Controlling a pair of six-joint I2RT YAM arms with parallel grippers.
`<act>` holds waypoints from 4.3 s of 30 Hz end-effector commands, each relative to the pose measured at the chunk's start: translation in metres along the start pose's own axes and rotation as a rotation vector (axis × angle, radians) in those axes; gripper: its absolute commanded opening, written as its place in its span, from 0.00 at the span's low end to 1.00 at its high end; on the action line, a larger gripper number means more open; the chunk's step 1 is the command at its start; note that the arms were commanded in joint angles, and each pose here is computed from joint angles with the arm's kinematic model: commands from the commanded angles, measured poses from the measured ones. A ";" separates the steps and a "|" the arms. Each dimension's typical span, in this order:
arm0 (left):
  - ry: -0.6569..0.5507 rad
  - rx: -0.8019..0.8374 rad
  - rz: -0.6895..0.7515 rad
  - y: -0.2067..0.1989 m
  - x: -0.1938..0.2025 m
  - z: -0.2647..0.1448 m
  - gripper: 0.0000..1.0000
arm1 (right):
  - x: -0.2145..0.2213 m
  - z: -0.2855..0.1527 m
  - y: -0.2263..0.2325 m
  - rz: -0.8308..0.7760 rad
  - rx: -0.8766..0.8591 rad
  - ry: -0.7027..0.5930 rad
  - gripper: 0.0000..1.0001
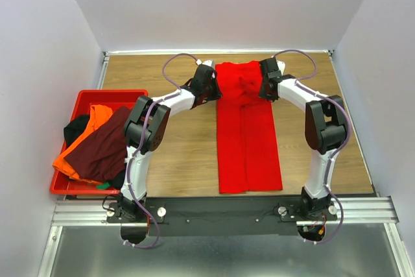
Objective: Fold and stack the t-shirts
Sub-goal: Fold the tshirt
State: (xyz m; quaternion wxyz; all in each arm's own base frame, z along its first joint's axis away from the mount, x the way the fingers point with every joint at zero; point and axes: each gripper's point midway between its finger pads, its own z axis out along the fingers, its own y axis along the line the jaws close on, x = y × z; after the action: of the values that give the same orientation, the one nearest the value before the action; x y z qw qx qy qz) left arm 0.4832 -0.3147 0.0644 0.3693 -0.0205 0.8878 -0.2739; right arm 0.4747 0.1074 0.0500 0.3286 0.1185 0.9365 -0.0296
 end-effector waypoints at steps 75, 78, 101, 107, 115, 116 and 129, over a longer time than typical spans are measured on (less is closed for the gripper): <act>0.072 0.001 0.101 -0.015 0.018 -0.019 0.56 | 0.054 -0.038 -0.070 0.319 -0.111 0.049 0.57; 0.101 -0.055 0.116 -0.002 0.022 0.004 0.55 | 0.050 -0.032 -0.070 0.317 -0.098 0.046 0.57; 0.019 -0.220 0.065 0.041 -0.037 0.068 0.00 | 0.008 0.014 -0.035 0.284 -0.174 0.051 0.57; -0.002 -0.247 0.019 0.068 -0.056 0.058 0.00 | 0.003 0.027 -0.014 0.261 -0.251 0.081 0.57; -0.044 -0.249 -0.005 0.109 -0.095 0.050 0.00 | -0.012 0.021 0.013 0.249 -0.324 0.067 0.63; -0.047 -0.190 -0.003 0.103 -0.105 0.050 0.01 | -0.009 0.017 0.016 0.247 -0.329 0.072 0.63; -0.148 -0.186 -0.040 0.070 -0.125 -0.057 0.45 | 0.091 -0.066 -0.012 0.250 -0.295 0.159 0.63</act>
State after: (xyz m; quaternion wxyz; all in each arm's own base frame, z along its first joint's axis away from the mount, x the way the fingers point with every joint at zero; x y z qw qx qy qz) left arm 0.5788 -0.2073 0.0885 0.3930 -0.0669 0.8979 -0.1868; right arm 0.4020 0.1286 0.0485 0.2871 0.1742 0.9276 0.1637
